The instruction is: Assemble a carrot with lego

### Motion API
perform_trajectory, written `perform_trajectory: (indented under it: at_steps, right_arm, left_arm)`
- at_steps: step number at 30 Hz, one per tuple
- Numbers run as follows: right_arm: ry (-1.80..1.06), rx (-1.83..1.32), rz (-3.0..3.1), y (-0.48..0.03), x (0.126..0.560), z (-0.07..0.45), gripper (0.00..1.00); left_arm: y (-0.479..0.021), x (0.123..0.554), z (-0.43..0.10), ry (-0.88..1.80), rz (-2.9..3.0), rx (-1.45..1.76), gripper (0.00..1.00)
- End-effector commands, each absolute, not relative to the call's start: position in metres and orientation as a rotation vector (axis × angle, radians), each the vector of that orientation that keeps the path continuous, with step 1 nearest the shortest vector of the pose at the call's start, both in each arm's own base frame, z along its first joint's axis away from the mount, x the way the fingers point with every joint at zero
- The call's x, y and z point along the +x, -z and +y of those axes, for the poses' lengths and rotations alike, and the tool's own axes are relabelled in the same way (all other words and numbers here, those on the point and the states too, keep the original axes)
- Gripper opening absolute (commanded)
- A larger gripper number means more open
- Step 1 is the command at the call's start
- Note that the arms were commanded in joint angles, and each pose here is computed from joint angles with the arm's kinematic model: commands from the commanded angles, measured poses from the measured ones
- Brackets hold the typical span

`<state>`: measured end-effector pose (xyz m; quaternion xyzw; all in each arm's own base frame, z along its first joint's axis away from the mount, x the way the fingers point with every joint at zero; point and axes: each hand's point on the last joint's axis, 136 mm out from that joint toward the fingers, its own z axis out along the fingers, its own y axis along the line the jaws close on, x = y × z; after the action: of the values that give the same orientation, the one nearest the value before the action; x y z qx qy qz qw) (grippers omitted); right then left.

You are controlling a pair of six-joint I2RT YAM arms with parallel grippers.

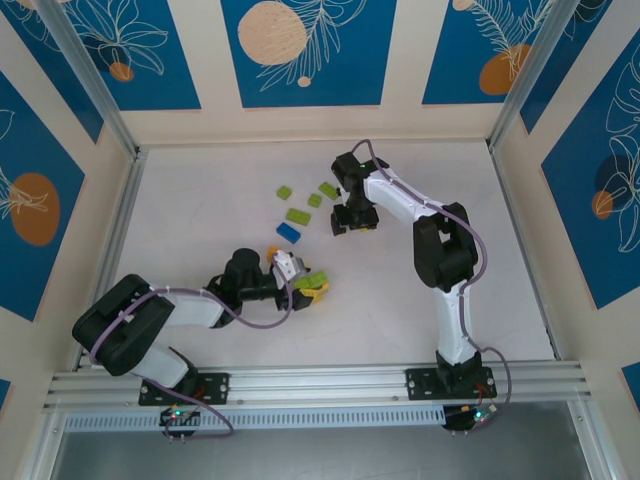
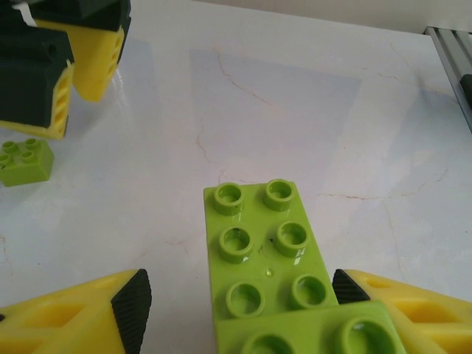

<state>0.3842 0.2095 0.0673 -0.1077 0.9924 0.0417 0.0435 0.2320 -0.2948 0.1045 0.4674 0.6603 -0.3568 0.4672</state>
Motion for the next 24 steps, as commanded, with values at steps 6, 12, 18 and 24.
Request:
perform_trajectory:
  at_steps: [6, 12, 18, 24]
  right_arm:
    - [-0.159, -0.336, 3.072, -0.051, 0.381, 0.207, 0.59]
    - [-0.191, -0.328, 3.058, -0.051, 0.386, 0.208, 0.6]
    - [-0.199, -0.4, 3.033, -0.046, 0.397, 0.212, 0.63]
    - [-0.217, -0.526, 2.98, -0.041, 0.411, 0.22, 0.66]
  left_arm:
    - [-0.124, 0.231, -0.294, 0.934, 1.533, 1.126, 0.63]
    - [-0.125, 0.231, -0.294, 0.954, 1.529, 1.122, 0.62]
    - [-0.123, 0.231, -0.296, 0.97, 1.533, 1.131, 0.63]
    - [-0.115, 0.234, -0.298, 0.974, 1.554, 1.141, 0.69]
